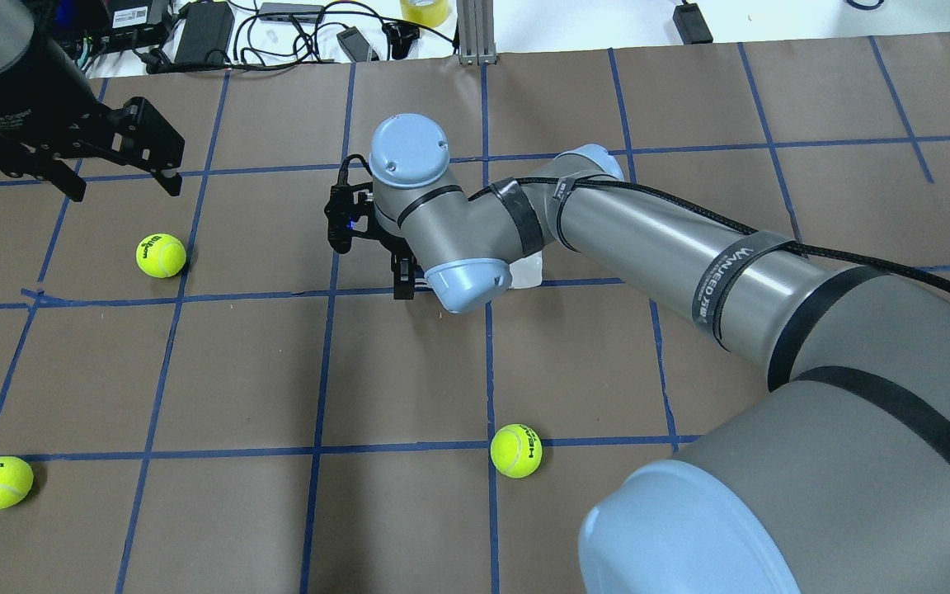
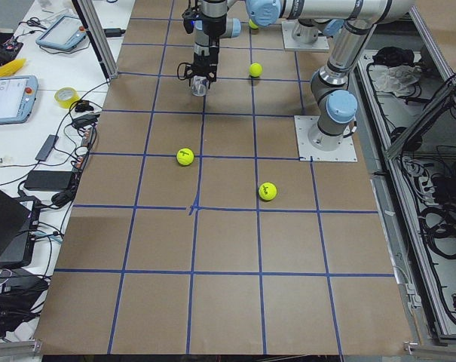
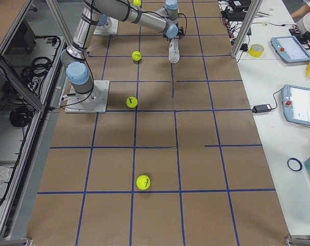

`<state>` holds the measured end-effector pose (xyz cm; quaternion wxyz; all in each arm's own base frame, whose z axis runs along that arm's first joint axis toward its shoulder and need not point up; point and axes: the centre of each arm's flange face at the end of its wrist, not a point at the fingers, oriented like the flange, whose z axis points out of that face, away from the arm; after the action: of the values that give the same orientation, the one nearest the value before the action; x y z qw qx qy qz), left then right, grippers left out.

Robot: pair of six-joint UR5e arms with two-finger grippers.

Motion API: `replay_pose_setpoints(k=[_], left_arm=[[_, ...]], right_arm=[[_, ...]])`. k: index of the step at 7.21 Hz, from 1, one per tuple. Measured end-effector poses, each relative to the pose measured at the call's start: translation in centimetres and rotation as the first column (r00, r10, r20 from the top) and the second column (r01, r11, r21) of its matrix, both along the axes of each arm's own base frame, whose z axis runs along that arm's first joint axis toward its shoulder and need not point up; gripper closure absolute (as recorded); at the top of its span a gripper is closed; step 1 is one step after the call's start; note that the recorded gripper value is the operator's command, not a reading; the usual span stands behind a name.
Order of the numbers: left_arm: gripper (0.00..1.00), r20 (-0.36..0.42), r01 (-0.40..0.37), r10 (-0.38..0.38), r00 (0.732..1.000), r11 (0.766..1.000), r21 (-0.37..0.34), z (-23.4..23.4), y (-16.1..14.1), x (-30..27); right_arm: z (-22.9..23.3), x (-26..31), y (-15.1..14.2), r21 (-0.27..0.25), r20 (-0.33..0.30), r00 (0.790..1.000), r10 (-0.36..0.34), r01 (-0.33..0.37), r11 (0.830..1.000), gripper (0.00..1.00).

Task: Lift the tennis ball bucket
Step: 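Lay the can on its side, open the right gripper and withdraw, then move the left gripper to the end of the lying can nearest it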

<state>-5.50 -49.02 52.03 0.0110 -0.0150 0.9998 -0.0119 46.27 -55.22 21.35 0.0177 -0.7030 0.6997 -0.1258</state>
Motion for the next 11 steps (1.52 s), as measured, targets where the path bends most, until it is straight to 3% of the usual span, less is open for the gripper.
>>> replay_pose_setpoints(k=[2, 3, 5, 7, 9, 10, 11], left_arm=[[0.00, 0.001, 0.001, -0.001, 1.000, 1.000, -0.003, -0.5, -0.5, 0.1], [0.00, -0.002, 0.000, 0.000, 1.000, 1.000, -0.005, -1.0, -0.8, 0.1], [0.00, -0.030, -0.014, 0.014, 0.999, 1.000, 0.001, -3.2, -2.5, 0.1], [0.00, -0.178, -0.070, 0.060, 0.982, 0.996, -0.050, -7.4, -5.4, -1.2], [0.00, -0.345, -0.125, 0.091, 0.934, 0.989, -0.079, -13.4, -7.6, -3.6], [0.00, -0.408, -0.129, 0.089, 0.908, 0.989, -0.073, -16.0, -8.3, -5.2], [0.00, -0.450, -0.128, 0.087, 0.889, 0.990, -0.062, -18.3, -9.0, -6.6]], right_arm=[[2.6, -1.4, -1.1, 0.004, 0.043, 0.999, -0.033, 0.033, 0.999, 0.00], [4.7, -3.9, -2.2, 0.030, 0.048, 0.995, -0.087, 0.085, 0.996, 0.00], [10.4, -12.0, -4.1, 0.111, 0.017, 0.972, -0.233, 0.229, 0.967, 0.00], [16.5, -20.3, -4.2, 0.157, -0.006, 0.925, -0.381, 0.377, 0.913, 0.00], [21.1, -25.5, -2.9, 0.161, -0.022, 0.861, -0.508, 0.504, 0.848, 0.00], [23.2, -27.4, -2.1, 0.152, -0.018, 0.817, -0.577, 0.572, 0.806, 0.00], [24.6, -28.6, -1.2, 0.167, -0.020, 0.744, -0.668, 0.661, 0.731, 0.00]])
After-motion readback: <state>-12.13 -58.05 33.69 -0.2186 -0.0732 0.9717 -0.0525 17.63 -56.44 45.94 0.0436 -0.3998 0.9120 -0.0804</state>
